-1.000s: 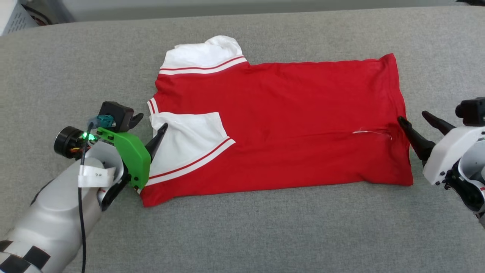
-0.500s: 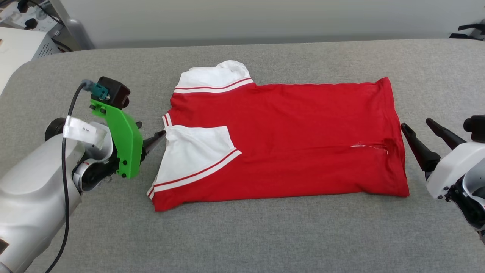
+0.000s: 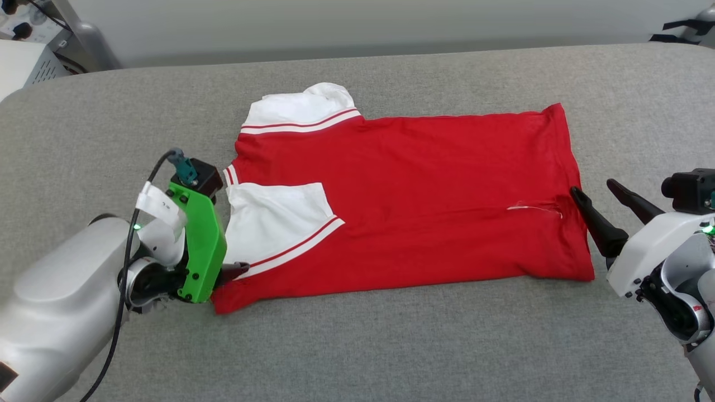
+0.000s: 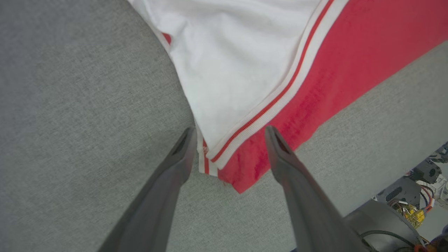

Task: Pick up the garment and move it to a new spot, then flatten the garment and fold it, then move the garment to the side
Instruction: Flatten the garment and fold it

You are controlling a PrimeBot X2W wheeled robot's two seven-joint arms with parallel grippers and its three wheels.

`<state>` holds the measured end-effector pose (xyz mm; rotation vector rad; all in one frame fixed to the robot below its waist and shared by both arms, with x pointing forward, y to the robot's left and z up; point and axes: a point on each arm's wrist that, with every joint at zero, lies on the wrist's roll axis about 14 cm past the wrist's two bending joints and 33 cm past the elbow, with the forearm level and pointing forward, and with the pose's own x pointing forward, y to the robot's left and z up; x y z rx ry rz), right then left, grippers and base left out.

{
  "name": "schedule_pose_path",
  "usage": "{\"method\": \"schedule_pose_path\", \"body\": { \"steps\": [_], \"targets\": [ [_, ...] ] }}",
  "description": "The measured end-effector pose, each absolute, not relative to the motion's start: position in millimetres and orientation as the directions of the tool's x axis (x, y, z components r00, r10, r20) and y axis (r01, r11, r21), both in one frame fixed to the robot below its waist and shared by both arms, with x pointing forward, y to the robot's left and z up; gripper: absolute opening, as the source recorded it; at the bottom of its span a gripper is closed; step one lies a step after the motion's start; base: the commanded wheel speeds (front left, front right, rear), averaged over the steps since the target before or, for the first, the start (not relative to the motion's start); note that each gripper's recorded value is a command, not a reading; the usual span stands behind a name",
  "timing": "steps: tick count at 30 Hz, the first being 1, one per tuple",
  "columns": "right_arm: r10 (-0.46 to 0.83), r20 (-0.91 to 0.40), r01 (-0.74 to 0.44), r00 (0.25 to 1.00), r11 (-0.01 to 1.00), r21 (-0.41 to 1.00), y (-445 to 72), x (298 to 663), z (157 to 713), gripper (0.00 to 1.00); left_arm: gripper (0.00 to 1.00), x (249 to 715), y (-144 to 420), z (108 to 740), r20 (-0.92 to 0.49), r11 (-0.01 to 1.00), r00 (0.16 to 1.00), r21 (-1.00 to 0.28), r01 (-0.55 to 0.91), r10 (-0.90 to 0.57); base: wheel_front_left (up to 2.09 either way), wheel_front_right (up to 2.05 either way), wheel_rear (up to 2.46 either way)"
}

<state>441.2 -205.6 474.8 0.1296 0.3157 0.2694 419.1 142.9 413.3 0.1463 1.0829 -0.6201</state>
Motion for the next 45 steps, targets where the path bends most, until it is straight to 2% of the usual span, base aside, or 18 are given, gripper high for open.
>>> {"method": "schedule_pose_path", "body": {
  "steps": [8, 14, 15, 16, 17, 25, 30, 33, 39, 45],
  "targets": [
    [0.274, -0.308, -0.229, 0.911, 0.958, 0.175, -205, 442, 467, 1.00, 1.00, 398, 155, 374, -0.916, 0.836, 0.209, -0.196, 0.512, -0.343, 0.00, 0.00, 0.00],
    [0.275, -0.323, -0.224, 0.905, 0.957, 0.186, -203, 444, 459, 1.00, 1.00, 399, 159, 363, -0.920, 0.844, 0.199, -0.202, 0.497, -0.337, 0.00, 0.00, 0.00],
    [0.275, -0.325, -0.224, 0.905, 0.957, 0.186, -202, 444, 458, 1.00, 0.89, 400, 159, 361, -0.918, 0.846, 0.204, -0.204, 0.492, -0.340, 0.00, 0.00, 0.00],
    [0.275, -0.326, -0.224, 0.905, 0.957, 0.187, -202, 444, 458, 1.00, 0.09, 400, 159, 360, -0.916, 0.846, 0.209, -0.204, 0.492, -0.343, 0.00, 0.00, 0.00],
    [0.276, -0.327, -0.224, 0.904, 0.957, 0.187, -202, 444, 458, 1.00, 0.00, 400, 159, 360, -0.914, 0.846, 0.214, -0.204, 0.492, -0.345, 0.00, 0.00, 0.00],
    [0.267, -0.323, -0.241, 0.908, 0.963, 0.121, -215, 443, 479, 1.00, 0.00, 406, 154, 372, -0.862, 0.843, 0.334, -0.177, 0.509, -0.382, 0.00, 0.00, 0.00],
    [0.255, -0.389, -0.258, 0.885, 0.965, 0.046, -232, 438, 491, 1.00, 0.00, 408, 144, 391, -0.808, 0.826, 0.401, -0.176, 0.536, -0.432, 0.00, 0.00, 0.00],
    [0.250, -0.471, -0.274, 0.846, 0.961, 0.018, -238, 432, 490, 1.00, 0.00, 409, 140, 403, -0.776, 0.816, 0.432, -0.177, 0.551, -0.460, 0.00, 0.00, 0.00],
    [0.250, -0.663, -0.315, 0.706, 0.949, 0.021, -239, 415, 468, 1.00, 0.00, 408, 138, 411, -0.758, 0.801, 0.451, -0.154, 0.578, -0.471, 0.00, 0.00, 0.00],
    [0.255, -0.739, -0.332, 0.623, 0.942, 0.046, -229, 413, 449, 1.00, 0.00, 408, 138, 410, -0.753, 0.799, 0.458, -0.146, 0.583, -0.472, 0.00, 0.00, 0.00]
  ]
}}
